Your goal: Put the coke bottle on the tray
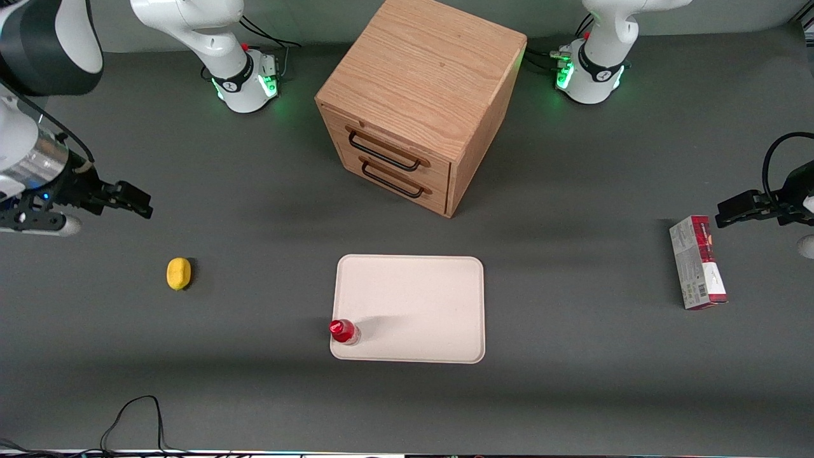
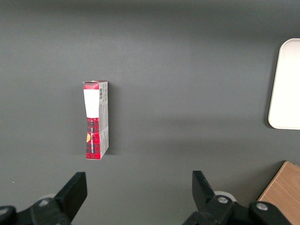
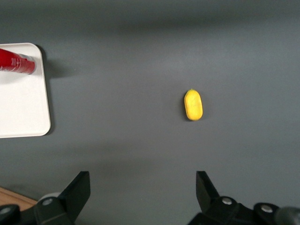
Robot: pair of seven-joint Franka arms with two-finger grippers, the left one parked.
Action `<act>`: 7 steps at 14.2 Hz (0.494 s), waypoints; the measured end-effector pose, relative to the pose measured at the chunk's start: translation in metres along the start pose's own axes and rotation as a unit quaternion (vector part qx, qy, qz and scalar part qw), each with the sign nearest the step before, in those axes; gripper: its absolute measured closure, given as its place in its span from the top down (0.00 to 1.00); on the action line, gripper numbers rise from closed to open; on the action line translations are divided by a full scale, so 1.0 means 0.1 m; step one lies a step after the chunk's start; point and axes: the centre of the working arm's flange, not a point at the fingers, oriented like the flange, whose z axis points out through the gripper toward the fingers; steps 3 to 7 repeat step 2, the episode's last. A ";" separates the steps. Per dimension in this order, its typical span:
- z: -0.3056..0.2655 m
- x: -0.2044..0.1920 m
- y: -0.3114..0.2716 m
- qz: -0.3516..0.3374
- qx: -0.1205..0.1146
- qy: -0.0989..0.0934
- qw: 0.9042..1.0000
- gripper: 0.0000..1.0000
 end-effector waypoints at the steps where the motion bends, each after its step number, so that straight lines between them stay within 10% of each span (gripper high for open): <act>1: -0.02 -0.05 -0.01 0.001 0.005 0.000 1.000 1.00; 7: -0.04 -0.08 -0.01 0.001 0.007 0.000 1.000 1.00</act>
